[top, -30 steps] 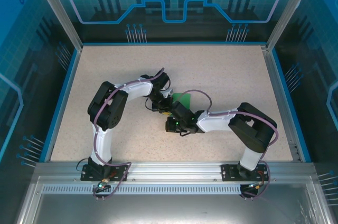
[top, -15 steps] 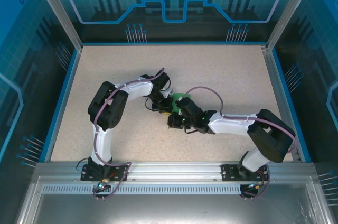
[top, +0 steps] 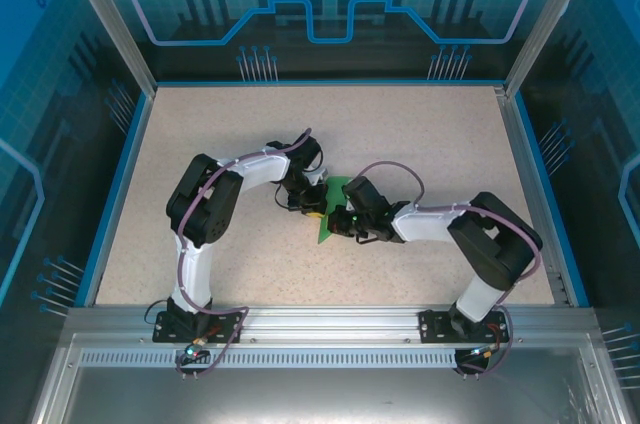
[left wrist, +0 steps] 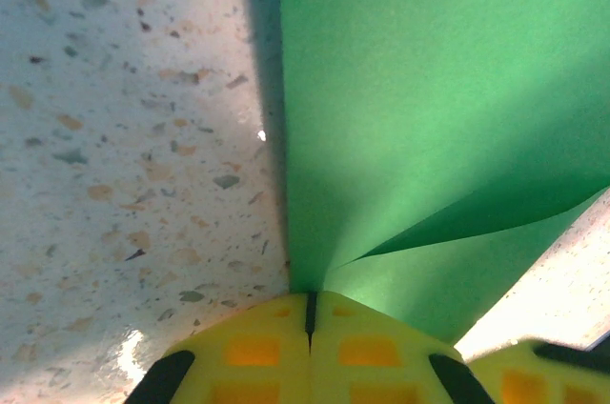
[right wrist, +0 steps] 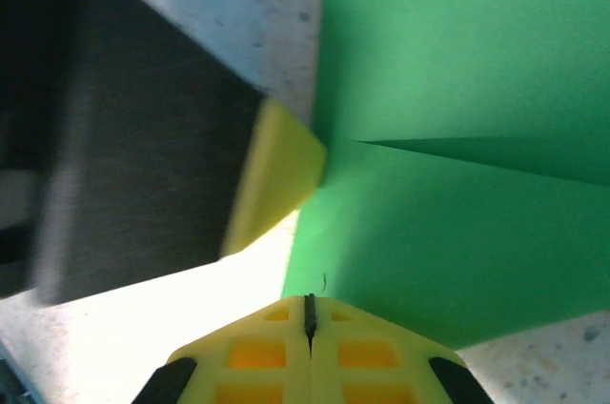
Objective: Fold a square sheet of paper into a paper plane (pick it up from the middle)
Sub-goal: Third fold the triangle at the center of the table.
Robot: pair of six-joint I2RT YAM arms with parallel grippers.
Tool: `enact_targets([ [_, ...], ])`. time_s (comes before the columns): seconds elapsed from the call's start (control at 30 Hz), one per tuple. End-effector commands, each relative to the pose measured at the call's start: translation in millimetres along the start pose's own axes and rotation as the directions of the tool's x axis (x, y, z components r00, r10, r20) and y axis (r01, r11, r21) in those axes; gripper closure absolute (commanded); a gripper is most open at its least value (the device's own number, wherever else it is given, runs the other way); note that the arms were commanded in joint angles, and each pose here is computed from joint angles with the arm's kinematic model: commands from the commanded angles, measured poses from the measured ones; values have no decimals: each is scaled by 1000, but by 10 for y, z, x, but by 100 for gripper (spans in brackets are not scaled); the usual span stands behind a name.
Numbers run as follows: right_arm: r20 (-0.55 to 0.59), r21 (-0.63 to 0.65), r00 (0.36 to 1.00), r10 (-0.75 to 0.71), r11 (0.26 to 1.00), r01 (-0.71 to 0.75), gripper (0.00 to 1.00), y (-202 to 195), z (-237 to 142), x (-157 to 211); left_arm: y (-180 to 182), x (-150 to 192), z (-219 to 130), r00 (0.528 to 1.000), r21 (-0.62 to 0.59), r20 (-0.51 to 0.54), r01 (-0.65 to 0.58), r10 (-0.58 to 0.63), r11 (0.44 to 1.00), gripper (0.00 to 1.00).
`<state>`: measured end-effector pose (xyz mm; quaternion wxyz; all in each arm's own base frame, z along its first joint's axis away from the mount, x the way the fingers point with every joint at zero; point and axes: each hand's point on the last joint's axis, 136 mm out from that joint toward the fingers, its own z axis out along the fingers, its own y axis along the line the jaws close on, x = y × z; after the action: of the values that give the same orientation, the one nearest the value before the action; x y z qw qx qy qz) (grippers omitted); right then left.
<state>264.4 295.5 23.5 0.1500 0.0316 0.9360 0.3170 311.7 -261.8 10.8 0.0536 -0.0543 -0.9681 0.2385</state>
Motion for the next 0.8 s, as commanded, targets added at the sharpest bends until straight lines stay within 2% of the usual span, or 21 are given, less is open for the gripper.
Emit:
enact_targets([
  [0.0,10,-24,1000,-15,1000,15,100,65,69,-111,498,115,309,998,-177,-56,26,-37,984,95],
  [0.23,-7,81,1000,-20,996,20,100,-164,78,-52,513,112,309,998,-184,-56,24,-35,983,95],
  [0.4,5,102,1000,-12,995,11,100,-242,-29,-8,507,109,318,998,-182,-59,22,-33,983,95],
  [0.77,76,176,997,-14,984,0,100,-455,-265,-232,513,107,320,998,-184,-58,21,-32,983,95],
])
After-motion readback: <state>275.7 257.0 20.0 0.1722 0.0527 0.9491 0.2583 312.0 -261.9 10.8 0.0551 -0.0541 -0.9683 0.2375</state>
